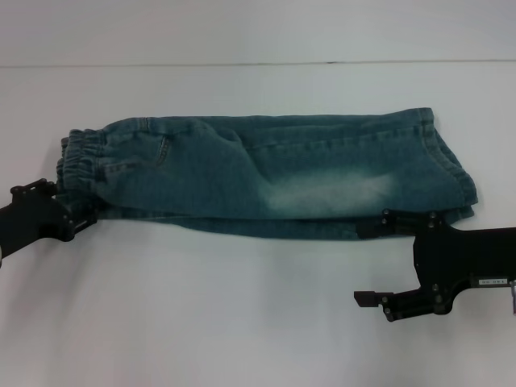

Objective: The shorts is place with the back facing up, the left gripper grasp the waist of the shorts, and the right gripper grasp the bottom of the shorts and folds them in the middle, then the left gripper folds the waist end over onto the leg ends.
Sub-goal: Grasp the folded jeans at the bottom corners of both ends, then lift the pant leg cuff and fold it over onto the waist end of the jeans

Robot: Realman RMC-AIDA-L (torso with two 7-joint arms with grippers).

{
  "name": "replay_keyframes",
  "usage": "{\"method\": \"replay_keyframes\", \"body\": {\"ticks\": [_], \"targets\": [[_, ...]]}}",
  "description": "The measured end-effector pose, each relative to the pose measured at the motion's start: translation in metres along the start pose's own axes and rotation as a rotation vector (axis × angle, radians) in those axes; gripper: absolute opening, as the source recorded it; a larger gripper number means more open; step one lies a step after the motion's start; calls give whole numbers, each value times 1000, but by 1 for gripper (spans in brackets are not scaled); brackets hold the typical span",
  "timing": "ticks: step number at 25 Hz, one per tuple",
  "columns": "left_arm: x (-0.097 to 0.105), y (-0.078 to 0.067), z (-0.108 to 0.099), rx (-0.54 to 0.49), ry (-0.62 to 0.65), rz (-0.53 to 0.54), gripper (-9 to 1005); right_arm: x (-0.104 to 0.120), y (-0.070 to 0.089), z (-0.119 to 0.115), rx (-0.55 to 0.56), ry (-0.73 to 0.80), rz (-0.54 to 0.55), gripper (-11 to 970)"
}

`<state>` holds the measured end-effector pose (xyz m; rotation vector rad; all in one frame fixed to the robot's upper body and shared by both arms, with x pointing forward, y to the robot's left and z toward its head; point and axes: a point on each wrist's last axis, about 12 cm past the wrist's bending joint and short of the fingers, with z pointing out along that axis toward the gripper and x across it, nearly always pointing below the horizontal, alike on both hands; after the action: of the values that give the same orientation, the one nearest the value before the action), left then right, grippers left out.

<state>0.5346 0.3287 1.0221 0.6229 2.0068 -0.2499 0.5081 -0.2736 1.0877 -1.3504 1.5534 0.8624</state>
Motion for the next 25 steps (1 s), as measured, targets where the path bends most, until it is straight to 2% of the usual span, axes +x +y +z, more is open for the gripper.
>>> {"method": "replay_keyframes", "body": {"ticks": [2,8,11,18,25], "targets": [[0,0,-2,5,-8,-2,797,0,0,0,2,1,0,918],[-1,-1,-7,22,-33,-5,569,0,-1,-1,9,1,1,915],[-2,-3,-8,40,-46,-6,423,1,-1,-2,19,1,5,912],[-9,-5,-6,76,-64,5,152,7,-4,-7,99,-22,37,904],[-35,7,-13,100,-55,0,114,12,-18,-1,254,-83,74,896]]}}
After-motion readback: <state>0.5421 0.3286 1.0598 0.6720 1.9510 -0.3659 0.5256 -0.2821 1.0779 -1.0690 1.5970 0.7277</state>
